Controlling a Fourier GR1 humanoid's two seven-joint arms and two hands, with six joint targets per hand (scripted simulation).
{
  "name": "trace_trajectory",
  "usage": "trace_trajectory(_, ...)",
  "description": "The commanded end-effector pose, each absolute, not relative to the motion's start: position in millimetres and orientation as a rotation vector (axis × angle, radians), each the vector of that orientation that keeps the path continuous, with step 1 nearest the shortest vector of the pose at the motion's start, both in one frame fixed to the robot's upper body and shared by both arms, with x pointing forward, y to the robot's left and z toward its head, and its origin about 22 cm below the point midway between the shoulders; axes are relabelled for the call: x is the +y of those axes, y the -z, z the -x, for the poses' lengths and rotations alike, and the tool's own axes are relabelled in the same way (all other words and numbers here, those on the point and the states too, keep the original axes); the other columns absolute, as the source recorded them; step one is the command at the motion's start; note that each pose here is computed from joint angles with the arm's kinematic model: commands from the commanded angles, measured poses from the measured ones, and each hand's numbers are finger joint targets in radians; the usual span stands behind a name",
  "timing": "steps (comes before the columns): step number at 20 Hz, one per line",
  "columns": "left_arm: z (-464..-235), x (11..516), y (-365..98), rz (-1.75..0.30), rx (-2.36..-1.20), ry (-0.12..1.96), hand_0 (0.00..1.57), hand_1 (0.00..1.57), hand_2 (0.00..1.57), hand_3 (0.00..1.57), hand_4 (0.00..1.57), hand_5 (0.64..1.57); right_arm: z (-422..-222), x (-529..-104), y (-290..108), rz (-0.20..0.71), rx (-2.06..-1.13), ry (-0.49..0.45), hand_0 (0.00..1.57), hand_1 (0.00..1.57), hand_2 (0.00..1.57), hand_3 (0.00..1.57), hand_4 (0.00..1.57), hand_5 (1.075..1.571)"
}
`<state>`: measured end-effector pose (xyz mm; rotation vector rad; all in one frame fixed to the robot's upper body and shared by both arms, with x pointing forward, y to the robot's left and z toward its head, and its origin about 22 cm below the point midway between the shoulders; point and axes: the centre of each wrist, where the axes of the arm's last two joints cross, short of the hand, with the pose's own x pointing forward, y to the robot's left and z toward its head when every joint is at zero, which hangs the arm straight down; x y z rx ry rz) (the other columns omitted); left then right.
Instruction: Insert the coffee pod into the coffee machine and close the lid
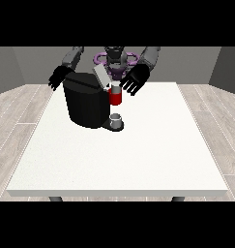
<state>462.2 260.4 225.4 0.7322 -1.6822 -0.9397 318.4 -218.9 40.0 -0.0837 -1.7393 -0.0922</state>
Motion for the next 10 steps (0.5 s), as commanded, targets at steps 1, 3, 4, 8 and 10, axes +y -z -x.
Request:
trace_trajectory(1, -462, 258, -229, -0.745, -1.698, 0.972, 1.06, 1.06, 1.12, 0.95, 0.36, 1.571, -319, -223, -33, 0.086, -1.757, 0.101, 0.00, 0.00, 0.00, 0.00, 0.47, 1.571)
trace_trajectory(3, -463, 263, -227, -0.738, -1.672, 0.945, 1.02, 1.02, 1.09, 0.90, 0.37, 1.571, -310, -212, -25, 0.095, -1.719, 0.074, 0.00, 0.00, 0.00, 0.00, 0.45, 1.571)
trace_trajectory(4, -461, 273, -223, -0.770, -1.666, 0.973, 0.91, 0.91, 1.02, 0.86, 0.36, 1.571, -320, -201, -52, 0.083, -1.753, 0.088, 0.00, 0.00, 0.00, 0.00, 0.41, 1.571)
trace_trajectory(8, -460, 268, -210, -0.740, -1.622, 1.096, 0.00, 0.00, 0.00, 0.00, 0.00, 1.571, -318, -217, -36, 0.090, -1.717, 0.122, 0.00, 0.00, 0.00, 0.00, 0.37, 1.571)
trace_trajectory(10, -461, 269, -231, -0.779, -1.629, 1.083, 0.00, 0.00, 0.00, 0.00, 0.00, 1.571, -323, -217, -45, 0.116, -1.758, 0.085, 0.00, 0.00, 0.00, 0.00, 0.36, 1.571)
